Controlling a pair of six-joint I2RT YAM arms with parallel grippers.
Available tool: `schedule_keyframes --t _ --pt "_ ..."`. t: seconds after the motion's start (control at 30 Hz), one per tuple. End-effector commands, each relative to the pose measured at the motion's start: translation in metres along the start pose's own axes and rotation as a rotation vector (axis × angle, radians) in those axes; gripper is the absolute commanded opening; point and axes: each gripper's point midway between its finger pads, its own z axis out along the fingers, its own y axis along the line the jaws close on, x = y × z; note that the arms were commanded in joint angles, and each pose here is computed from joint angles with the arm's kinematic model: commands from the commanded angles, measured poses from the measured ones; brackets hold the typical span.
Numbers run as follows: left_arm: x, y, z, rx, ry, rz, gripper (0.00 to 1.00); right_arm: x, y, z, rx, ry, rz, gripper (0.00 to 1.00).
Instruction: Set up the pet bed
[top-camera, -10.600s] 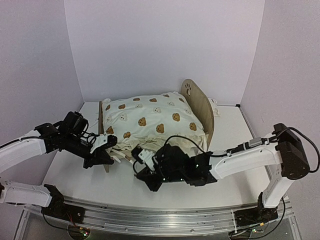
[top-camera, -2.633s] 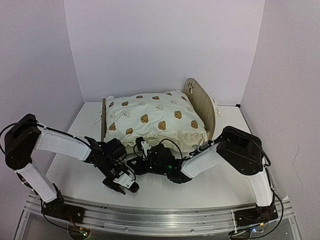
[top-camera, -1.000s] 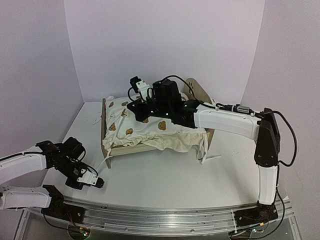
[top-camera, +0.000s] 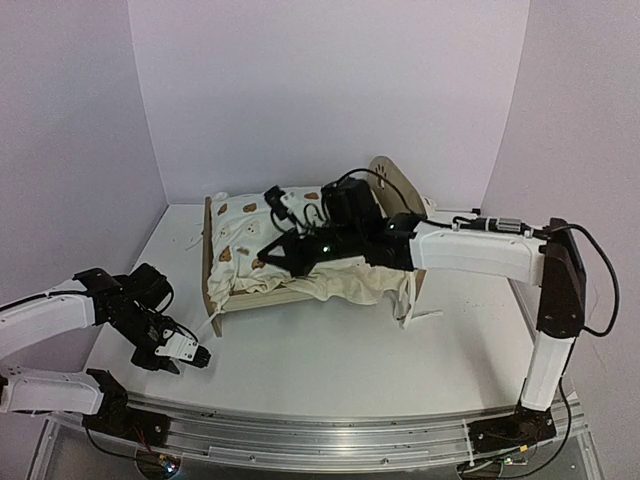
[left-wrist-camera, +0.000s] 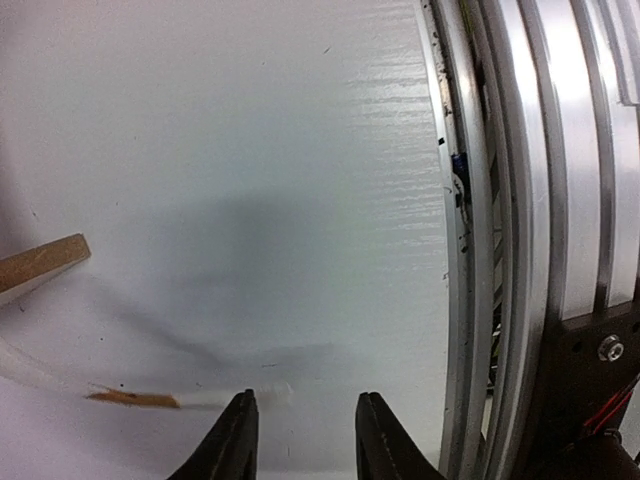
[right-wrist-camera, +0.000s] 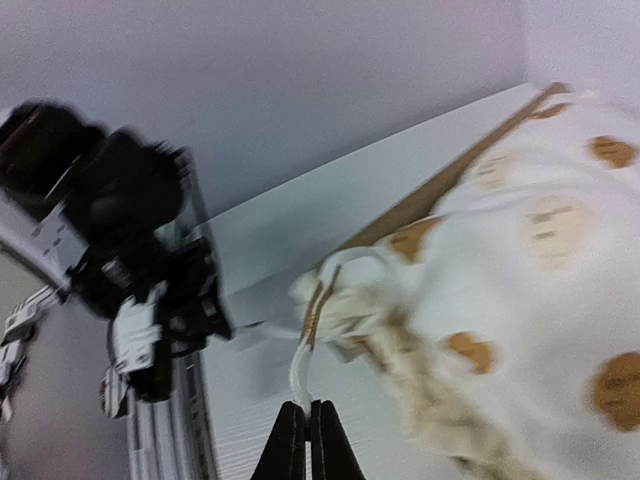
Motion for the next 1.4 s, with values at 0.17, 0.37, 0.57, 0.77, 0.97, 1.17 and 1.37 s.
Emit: schedule_keyframes --t 0.17,0.37,0.57,0.77,0.97,1.17,1.37 --pt "-0.021 0.009 -0.026 0.003 -0.074 -0.068 0.42 0.158 0.131 0.053 -0.285 0.386 -0.031 0.00" --pt "-0.029 0.024 -0.041 -0.061 -0.103 -0.101 0.41 0.198 0.130 0.076 -0.256 0.486 0.019 0.14" --pt "-0.046 0.042 -0.065 -0.117 -0.162 -0.133 0.41 0.176 0.092 0.048 -0.080 0.422 0.017 0.46" --pt "-0.080 0.107 -0.109 -0.305 -0.296 -0.280 0.61 0.131 0.000 -0.029 0.260 0.265 0.184 0.48" --pt "-0.084 0.186 -0.115 -0.434 -0.265 -0.533 0.74 0.103 -0.085 -0.114 0.726 0.081 0.262 0.49" --pt "-0.063 0.196 -0.080 -0.425 -0.110 -0.508 0.63 0.084 -0.101 -0.105 0.796 0.076 0.229 0.63" --pt "-0.071 0.199 -0.092 -0.439 -0.150 -0.491 0.08 0.090 -0.137 -0.092 0.914 0.156 0.183 0.65"
